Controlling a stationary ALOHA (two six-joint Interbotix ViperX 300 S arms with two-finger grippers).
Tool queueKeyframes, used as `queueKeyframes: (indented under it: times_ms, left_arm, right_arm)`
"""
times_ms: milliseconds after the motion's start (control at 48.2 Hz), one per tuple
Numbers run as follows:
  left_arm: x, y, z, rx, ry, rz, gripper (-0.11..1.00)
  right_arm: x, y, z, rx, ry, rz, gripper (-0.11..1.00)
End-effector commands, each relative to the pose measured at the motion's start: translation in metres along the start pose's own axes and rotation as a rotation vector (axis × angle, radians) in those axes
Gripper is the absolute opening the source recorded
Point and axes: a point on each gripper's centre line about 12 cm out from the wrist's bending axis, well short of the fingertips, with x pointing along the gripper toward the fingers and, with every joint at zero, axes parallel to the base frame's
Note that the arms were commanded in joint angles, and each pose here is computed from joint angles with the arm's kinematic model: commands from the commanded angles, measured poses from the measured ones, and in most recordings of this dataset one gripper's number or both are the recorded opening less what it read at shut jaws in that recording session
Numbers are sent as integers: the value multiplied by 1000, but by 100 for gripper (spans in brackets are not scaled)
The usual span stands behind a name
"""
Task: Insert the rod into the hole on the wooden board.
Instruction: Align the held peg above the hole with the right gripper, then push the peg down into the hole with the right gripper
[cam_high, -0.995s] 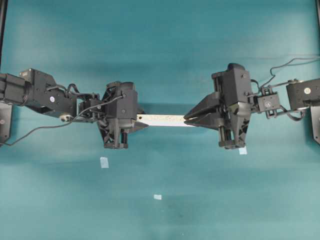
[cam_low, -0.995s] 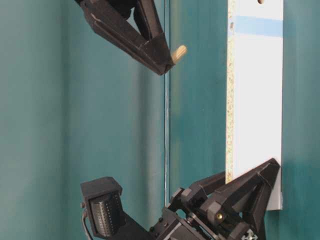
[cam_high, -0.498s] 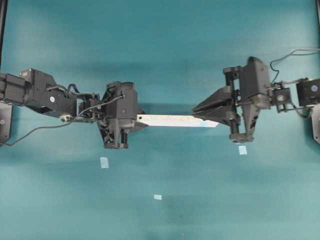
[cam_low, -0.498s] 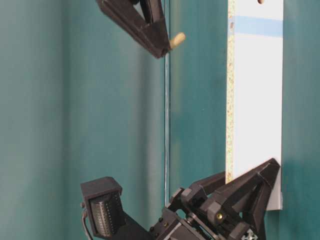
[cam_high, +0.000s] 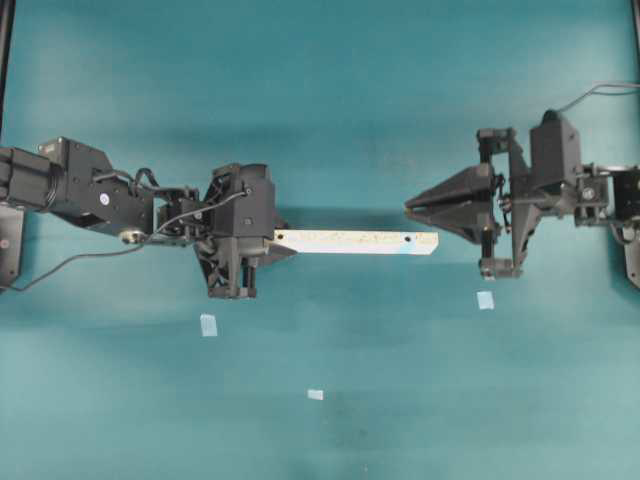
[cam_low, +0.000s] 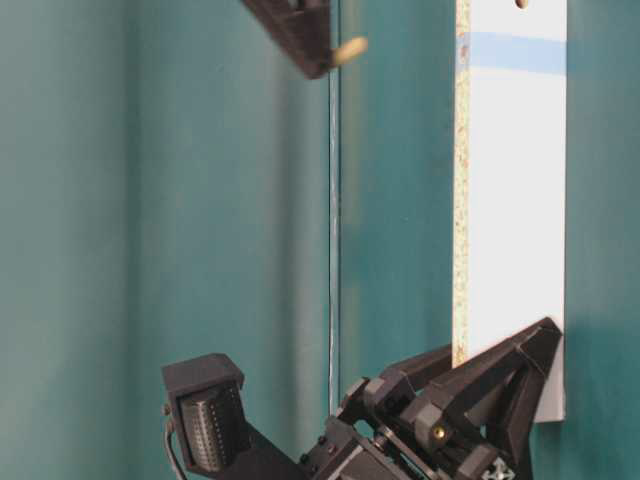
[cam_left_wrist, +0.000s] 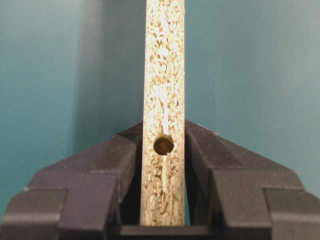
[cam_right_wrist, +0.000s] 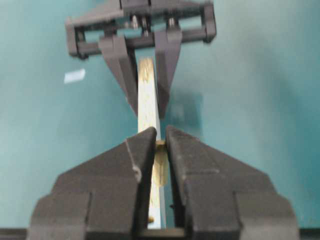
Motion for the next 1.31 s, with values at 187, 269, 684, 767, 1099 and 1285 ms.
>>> queueKeyframes:
  times_ms: [187,269,684,767,1099,1285]
  left_arm:
    - [-3,-2,8,-29,-20,-5,32]
    - [-3,-2,8,-38,-23,-5,32]
    - [-3,-4,8,-38,-15,-10,32]
    - [-3,-6,8,-35,-14,-13,32]
    - [-3,-9,6,-32,-2,-20,32]
    - [-3,-10,7,-31,-3,-21,32]
  right_arm:
    - [13,5,-10,-1,-12,31,12]
    - [17,4,-14,-2,-12,35,12]
    - [23,4,-26,-7,21,34,12]
    - [22,3,-28,-9,31,30,12]
    - [19,2,-31,-11,41,27,12]
    - [17,2,-32,-10,48,23,12]
